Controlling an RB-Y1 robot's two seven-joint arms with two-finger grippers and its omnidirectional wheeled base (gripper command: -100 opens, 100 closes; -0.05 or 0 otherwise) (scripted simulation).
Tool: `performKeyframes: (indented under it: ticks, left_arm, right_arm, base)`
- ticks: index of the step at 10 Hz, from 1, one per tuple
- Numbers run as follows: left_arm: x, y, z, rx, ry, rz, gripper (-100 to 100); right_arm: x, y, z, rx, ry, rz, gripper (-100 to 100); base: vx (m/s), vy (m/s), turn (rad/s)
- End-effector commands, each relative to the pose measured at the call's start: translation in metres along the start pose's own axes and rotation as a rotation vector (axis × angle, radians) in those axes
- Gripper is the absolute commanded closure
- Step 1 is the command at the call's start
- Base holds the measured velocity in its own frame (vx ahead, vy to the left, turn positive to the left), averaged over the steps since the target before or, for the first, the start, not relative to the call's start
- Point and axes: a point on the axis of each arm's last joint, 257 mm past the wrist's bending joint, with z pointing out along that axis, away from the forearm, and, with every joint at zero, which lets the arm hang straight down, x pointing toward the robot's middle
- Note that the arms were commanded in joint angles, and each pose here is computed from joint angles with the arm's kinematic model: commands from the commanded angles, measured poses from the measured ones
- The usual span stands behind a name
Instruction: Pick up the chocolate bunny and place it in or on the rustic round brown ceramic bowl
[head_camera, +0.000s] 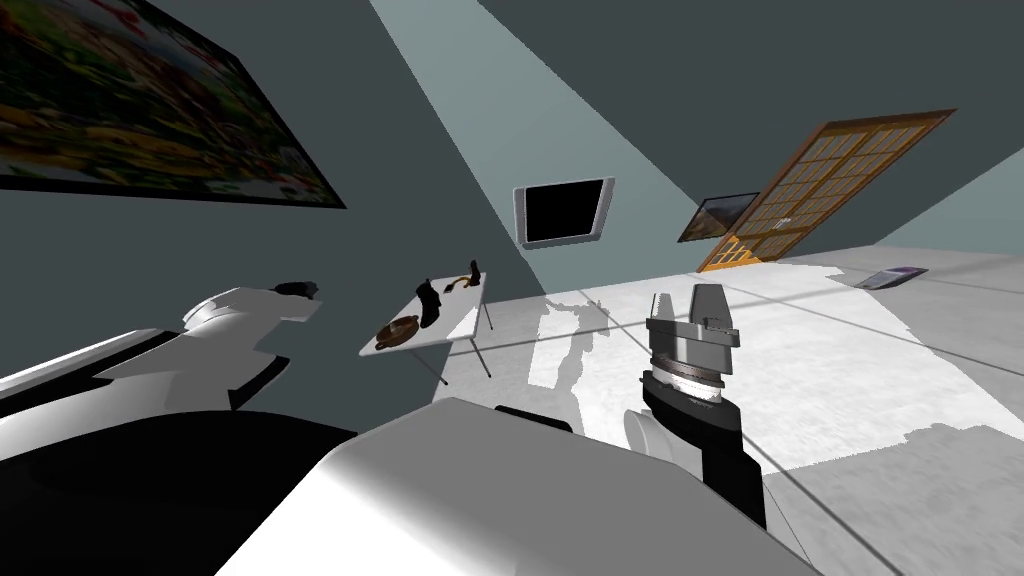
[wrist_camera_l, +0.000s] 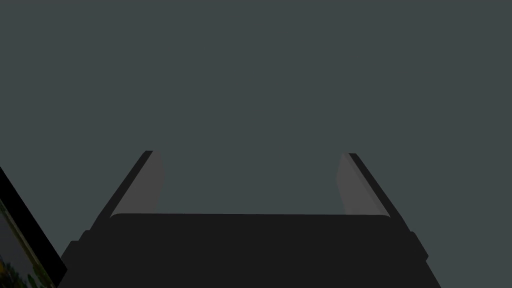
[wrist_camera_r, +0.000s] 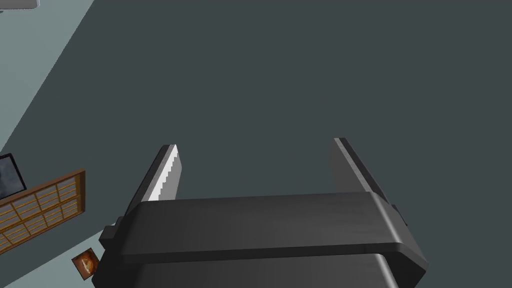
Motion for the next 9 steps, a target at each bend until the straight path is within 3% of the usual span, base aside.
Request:
performKeyframes:
  ticks: [1, 2, 3, 4, 5, 6, 7, 9]
  left_arm:
    - [0.000, 0.001, 0.000, -0.033, 0.003, -0.006, -100]
    - [0.011, 0.017, 0.001, -0.083, 0.027, -0.034, -100]
    - [0.012, 0.024, 0.000, -0.113, 0.030, -0.026, -100]
    - [0.013, 0.000, -0.002, -0.090, 0.041, -0.034, -100]
    - [0.014, 0.008, -0.003, -0.121, 0.046, -0.029, -100]
    - [0.029, 0.023, -0.003, -0.172, 0.080, -0.065, -100]
    - [0.031, 0.034, -0.005, -0.210, 0.087, -0.047, -100]
    - [0.035, 0.016, -0.008, -0.209, 0.111, -0.052, -100]
  right_arm:
    - [0.000, 0.000, 0.000, 0.000, 0.000, 0.000, 0]
    - [0.000, 0.000, 0.000, 0.000, 0.000, 0.000, 0]
    - [0.000, 0.000, 0.000, 0.000, 0.000, 0.000, 0]
    - [0.000, 0.000, 0.000, 0.000, 0.000, 0.000, 0]
    - [0.000, 0.000, 0.000, 0.000, 0.000, 0.000, 0]
    - [0.000, 0.000, 0.000, 0.000, 0.000, 0.000, 0]
    - [0.000, 0.000, 0.000, 0.000, 0.000, 0.000, 0]
    - [0.000, 0.000, 0.000, 0.000, 0.000, 0.000, 0]
  base:
    - [-0.071, -0.004, 0.037]
    - [-0.198, -0.023, -0.309]
    - [-0.305, -0.026, -0.403]
    - [-0.195, -0.019, -0.153]
    - [-0.054, -0.010, 0.013]
    - [-0.169, -0.029, -0.350]
    - [-0.290, -0.041, -0.423]
    - [-0.123, -0.032, -0.036]
